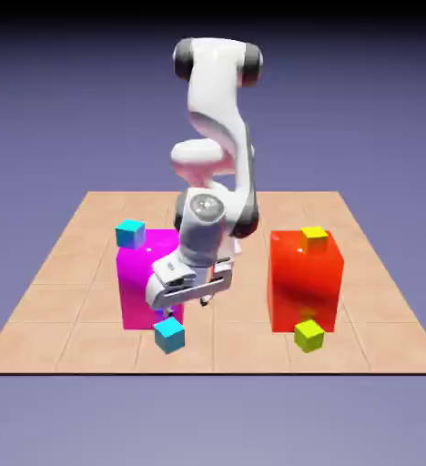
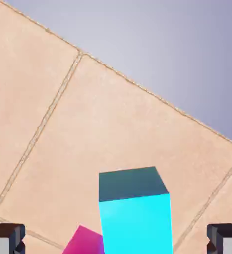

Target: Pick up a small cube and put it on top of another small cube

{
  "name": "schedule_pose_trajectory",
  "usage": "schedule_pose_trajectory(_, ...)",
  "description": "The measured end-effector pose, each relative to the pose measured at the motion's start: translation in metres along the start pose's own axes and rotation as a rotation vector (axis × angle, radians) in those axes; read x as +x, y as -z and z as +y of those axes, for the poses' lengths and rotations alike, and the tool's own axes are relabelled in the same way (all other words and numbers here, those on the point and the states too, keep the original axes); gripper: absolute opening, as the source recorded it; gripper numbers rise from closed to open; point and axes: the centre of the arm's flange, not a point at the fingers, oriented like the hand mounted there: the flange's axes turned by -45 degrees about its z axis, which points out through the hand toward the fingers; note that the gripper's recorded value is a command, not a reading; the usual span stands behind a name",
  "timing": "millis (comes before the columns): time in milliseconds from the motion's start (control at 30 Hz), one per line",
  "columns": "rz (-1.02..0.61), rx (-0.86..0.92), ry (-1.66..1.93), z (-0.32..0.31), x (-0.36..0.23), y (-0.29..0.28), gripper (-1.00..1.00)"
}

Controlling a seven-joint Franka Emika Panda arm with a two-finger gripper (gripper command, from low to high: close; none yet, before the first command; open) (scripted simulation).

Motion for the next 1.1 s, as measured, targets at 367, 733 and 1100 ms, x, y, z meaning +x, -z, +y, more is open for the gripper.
schedule_pose_trajectory(367, -0.114, 0.010, 0.050, 0.008, 0.007, -0.074, -1.00)
schedule_pose_trajectory(733, -0.081, 0.083, -0.012, -0.108, 0.056, 0.103, -1.00)
schedule_pose_trajectory(1100, -0.110, 0.062, -0.034, -0.305, 0.020, 0.268, -1.00)
